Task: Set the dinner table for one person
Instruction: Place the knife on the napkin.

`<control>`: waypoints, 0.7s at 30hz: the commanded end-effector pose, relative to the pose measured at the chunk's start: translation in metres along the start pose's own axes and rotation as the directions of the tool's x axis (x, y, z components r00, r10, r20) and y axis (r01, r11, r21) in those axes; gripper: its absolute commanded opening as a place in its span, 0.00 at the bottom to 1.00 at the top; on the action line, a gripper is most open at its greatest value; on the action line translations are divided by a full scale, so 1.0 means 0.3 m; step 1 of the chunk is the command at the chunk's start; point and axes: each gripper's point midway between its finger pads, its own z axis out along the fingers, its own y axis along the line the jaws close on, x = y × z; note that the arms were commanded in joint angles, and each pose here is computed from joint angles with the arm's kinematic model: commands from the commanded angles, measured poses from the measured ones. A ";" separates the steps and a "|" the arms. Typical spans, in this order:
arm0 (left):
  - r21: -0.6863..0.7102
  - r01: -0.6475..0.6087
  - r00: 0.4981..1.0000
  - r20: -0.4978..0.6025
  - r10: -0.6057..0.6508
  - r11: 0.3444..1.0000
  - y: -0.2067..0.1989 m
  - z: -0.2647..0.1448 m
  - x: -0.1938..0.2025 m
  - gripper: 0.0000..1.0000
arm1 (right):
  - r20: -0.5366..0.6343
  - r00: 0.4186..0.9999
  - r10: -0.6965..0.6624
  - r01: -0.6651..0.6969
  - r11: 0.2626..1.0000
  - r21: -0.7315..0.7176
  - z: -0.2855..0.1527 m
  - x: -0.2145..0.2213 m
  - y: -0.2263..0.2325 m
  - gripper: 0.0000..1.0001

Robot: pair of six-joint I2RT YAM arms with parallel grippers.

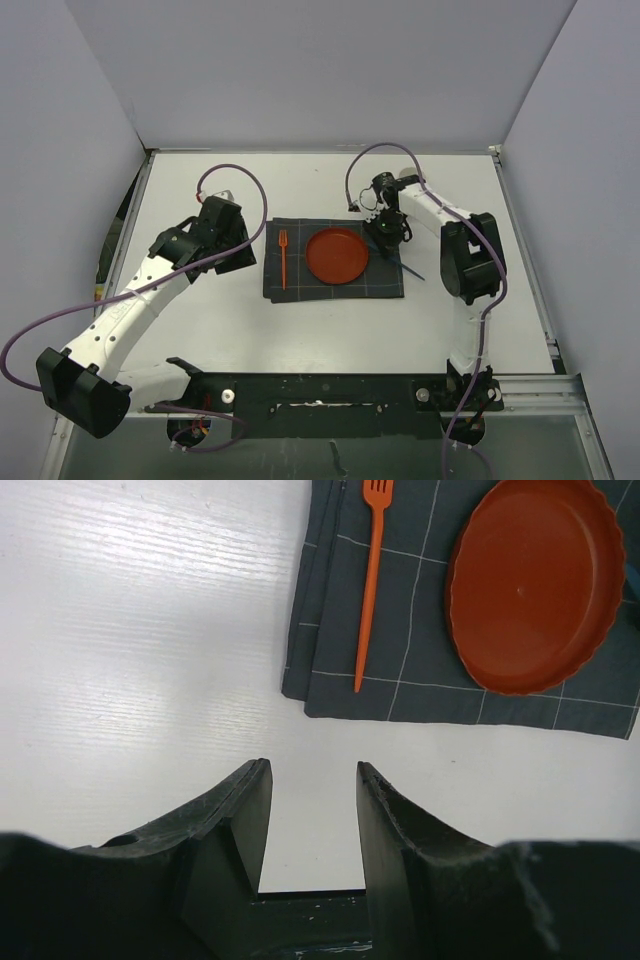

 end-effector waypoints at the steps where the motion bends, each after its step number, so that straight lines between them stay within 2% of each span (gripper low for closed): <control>1: 0.044 0.000 0.997 0.078 -0.004 0.999 -0.032 -0.036 -0.069 0.38 | 0.076 0.997 0.020 -0.022 0.999 0.023 -0.094 -0.033 0.008 0.00; 6: 0.042 0.002 0.996 0.087 -0.006 0.999 -0.025 -0.042 -0.076 0.38 | 0.094 0.995 0.042 -0.044 0.999 0.020 -0.109 -0.053 0.015 0.00; 11: 0.040 0.001 0.996 0.087 -0.005 0.999 -0.023 -0.043 -0.079 0.38 | 0.161 0.980 0.121 -0.122 0.993 -0.002 -0.109 -0.089 0.053 0.00; 17: 0.025 0.004 0.997 0.074 -0.006 1.000 -0.010 -0.048 -0.071 0.38 | 0.328 0.919 0.218 -0.262 0.961 0.094 -0.119 -0.118 0.006 0.00; 21: 0.026 0.016 0.998 0.062 -0.018 1.000 -0.013 -0.052 -0.068 0.38 | 0.417 0.861 0.293 -0.353 0.932 0.075 -0.119 -0.152 0.001 0.00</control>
